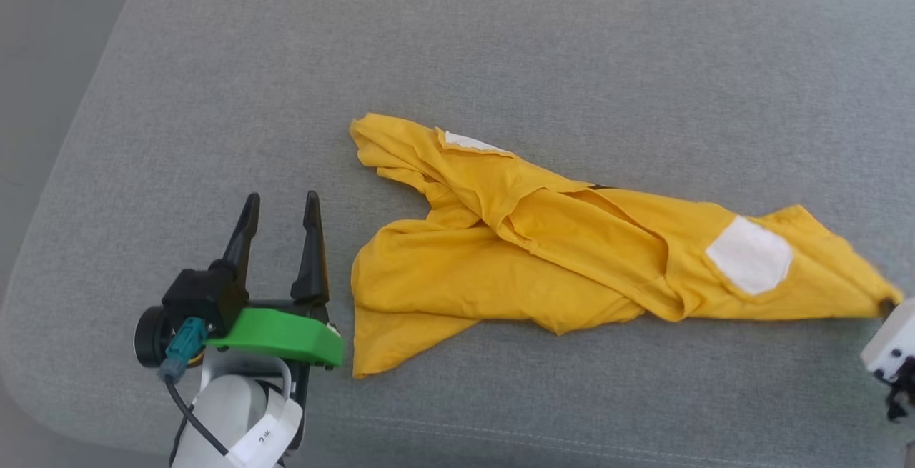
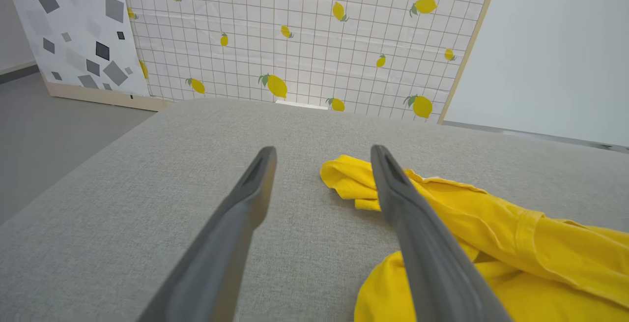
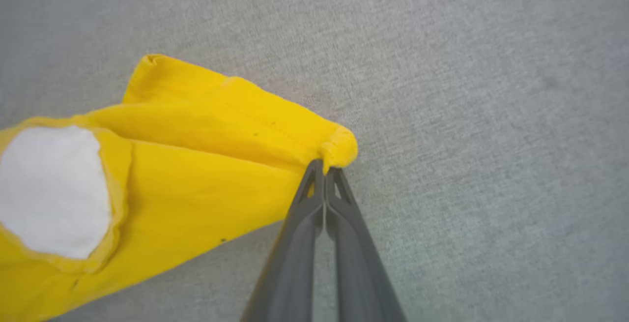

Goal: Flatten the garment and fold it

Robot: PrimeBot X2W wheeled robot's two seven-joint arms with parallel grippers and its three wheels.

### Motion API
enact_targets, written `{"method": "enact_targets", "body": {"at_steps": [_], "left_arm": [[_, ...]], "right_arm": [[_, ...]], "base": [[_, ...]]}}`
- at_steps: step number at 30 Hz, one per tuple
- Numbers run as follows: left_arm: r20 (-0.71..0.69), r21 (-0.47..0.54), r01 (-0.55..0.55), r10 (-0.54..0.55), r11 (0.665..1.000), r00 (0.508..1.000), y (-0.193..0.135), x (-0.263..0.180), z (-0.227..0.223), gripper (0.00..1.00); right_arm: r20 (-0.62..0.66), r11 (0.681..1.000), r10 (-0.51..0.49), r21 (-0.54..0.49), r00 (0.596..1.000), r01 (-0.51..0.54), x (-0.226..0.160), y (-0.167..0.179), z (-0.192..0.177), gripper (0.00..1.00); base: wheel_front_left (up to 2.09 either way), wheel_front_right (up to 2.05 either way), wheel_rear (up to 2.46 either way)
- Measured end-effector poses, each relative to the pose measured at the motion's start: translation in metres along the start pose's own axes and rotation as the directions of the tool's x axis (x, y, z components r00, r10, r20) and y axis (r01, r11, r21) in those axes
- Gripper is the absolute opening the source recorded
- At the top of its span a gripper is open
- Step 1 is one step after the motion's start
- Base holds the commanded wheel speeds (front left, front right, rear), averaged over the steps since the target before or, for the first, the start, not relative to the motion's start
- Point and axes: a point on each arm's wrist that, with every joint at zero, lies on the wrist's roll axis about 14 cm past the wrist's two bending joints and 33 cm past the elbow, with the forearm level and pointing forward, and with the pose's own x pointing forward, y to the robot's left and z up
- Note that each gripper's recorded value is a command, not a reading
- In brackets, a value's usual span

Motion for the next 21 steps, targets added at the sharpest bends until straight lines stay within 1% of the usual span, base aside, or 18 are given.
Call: {"method": "enact_targets", "body": {"at_steps": [1, 2, 3, 7, 10, 13, 16, 18, 19, 21], "left_arm": [[-0.008, -0.003, 0.003, -0.003, 1.0, 1.0, -0.001, 0.0, -0.003, 1.0], [-0.014, -0.003, 0.004, -0.004, 1.0, 1.0, -0.001, 0.0, -0.005, 1.0], [-0.019, -0.004, 0.005, -0.005, 1.0, 1.0, -0.001, -0.001, -0.006, 1.0], [-0.03, -0.017, -0.002, 0.002, 1.0, 1.0, 0.0, -0.003, -0.009, 1.0], [-0.042, -0.038, -0.01, 0.009, 0.999, 0.999, 0.001, -0.004, -0.011, 1.0], [-0.08, -0.078, -0.015, 0.009, 0.997, 0.997, -0.002, -0.002, -0.014, 1.0], [-0.166, -0.095, -0.013, -0.003, 0.995, 0.986, -0.008, 0.01, -0.023, 1.0], [-0.246, -0.115, -0.006, -0.023, 0.993, 0.969, -0.015, 0.025, -0.03, 1.0], [-0.362, -0.118, 0.016, -0.058, 0.993, 0.93, -0.028, 0.049, -0.04, 1.0], [-0.432, -0.121, 0.02, -0.07, 0.992, 0.899, -0.035, 0.064, -0.047, 1.0]], "right_arm": [[-0.007, 1.0, 0.002, 0.011, 1.0, -0.002, -0.001, -0.001, -0.005, 0.0], [0.003, 1.0, 0.007, 0.018, 1.0, -0.007, -0.001, 0.0, -0.004, 0.18], [0.025, 0.999, 0.02, 0.026, 0.999, -0.02, -0.001, 0.003, -0.001, 1.0], [0.157, 0.993, 0.075, 0.083, 0.985, -0.089, -0.007, 0.015, 0.021, 1.0], [0.255, 0.989, 0.079, 0.098, 0.964, -0.107, -0.014, 0.016, 0.04, 1.0], [0.314, 0.989, 0.077, 0.096, 0.946, -0.112, -0.022, 0.015, 0.053, 1.0], [0.341, 0.989, 0.085, 0.084, 0.936, -0.12, -0.027, 0.017, 0.061, 1.0], [0.349, 0.989, 0.09, 0.075, 0.933, -0.124, -0.029, 0.018, 0.064, 1.0], [0.341, 0.99, 0.098, 0.064, 0.935, -0.128, -0.027, 0.021, 0.063, 1.0], [0.334, 0.99, 0.102, 0.062, 0.937, -0.13, -0.025, 0.022, 0.061, 1.0]], "base": [[0.0, 0.0, 0.0], [0.0, 0.0, 0.0], [0.0, 0.0, 0.0], [0.0, 0.0, 0.0], [0.0, 0.0, 0.0], [0.0, 0.0, 0.0], [0.0, 0.0, 0.0], [0.0, 0.0, 0.0], [0.0, 0.0, 0.0], [0.0, 0.0, 0.0]]}}
